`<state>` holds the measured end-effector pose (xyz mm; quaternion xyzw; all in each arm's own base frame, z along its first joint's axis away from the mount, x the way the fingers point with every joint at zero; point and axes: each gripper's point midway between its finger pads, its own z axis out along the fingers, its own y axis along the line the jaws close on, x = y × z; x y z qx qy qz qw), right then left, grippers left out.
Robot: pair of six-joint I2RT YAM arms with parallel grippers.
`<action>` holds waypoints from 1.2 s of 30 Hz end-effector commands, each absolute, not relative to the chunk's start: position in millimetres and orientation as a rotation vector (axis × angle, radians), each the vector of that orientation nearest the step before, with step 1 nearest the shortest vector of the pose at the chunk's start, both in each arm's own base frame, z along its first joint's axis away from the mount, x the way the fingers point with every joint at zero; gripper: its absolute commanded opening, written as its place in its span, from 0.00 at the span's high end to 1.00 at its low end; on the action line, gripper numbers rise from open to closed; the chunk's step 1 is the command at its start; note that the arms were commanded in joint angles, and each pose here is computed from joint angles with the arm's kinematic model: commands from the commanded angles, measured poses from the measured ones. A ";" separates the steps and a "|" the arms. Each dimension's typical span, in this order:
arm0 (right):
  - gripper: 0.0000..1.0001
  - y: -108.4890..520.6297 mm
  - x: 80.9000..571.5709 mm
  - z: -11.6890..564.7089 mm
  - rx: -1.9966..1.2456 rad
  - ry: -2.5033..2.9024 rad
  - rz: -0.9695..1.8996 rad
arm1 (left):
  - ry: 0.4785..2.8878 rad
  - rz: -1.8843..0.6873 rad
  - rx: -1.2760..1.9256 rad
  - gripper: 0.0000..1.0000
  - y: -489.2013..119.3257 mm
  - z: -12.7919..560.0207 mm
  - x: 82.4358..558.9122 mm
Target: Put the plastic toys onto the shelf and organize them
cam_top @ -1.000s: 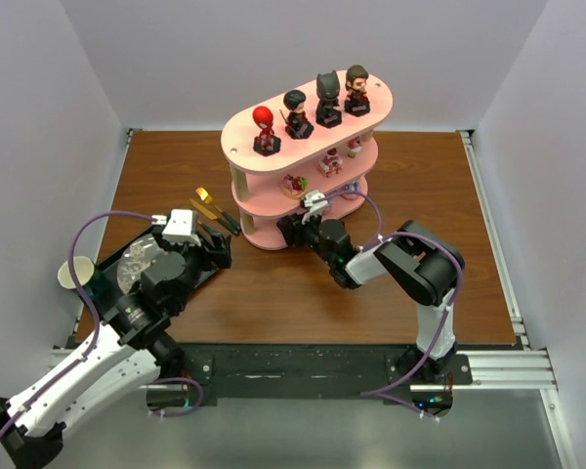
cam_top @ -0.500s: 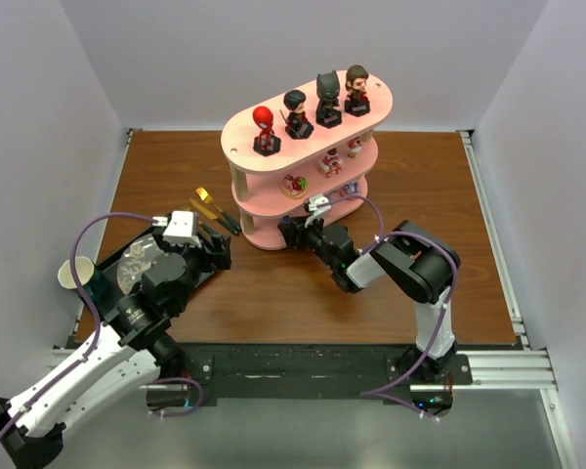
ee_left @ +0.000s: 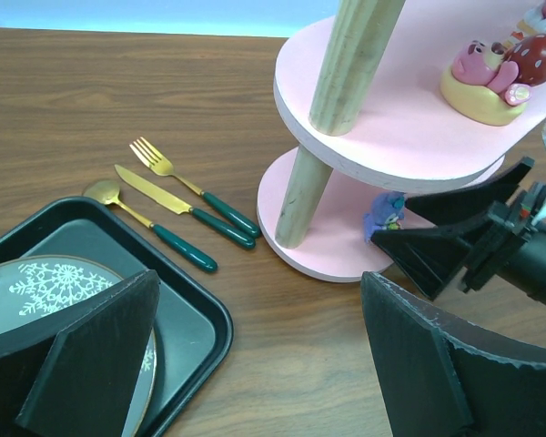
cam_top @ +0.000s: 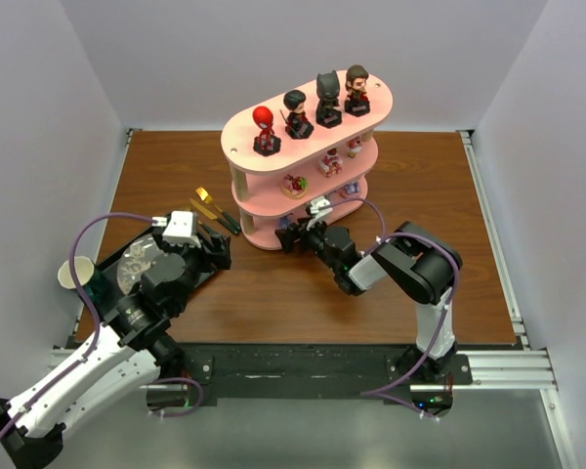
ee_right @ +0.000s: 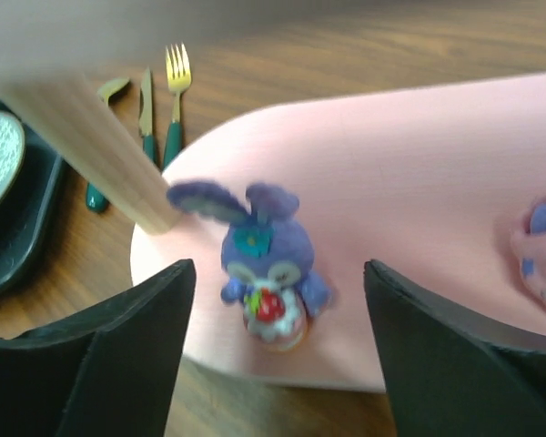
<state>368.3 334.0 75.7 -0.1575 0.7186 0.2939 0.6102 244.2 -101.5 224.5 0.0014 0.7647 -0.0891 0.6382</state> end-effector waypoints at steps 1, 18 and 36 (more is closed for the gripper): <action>0.17 330.5 356.8 102.8 -0.369 1.598 0.730 | 1.716 -0.204 -0.018 0.03 -99.2 232.2 246.9; 0.04 191.9 311.1 106.3 -0.187 1.948 0.435 | 1.777 -0.247 -0.229 0.02 -57.8 216.4 276.0; 0.02 -17.9 197.3 281.5 0.319 1.573 -0.045 | 1.423 -0.094 -0.326 0.00 12.6 326.1 195.3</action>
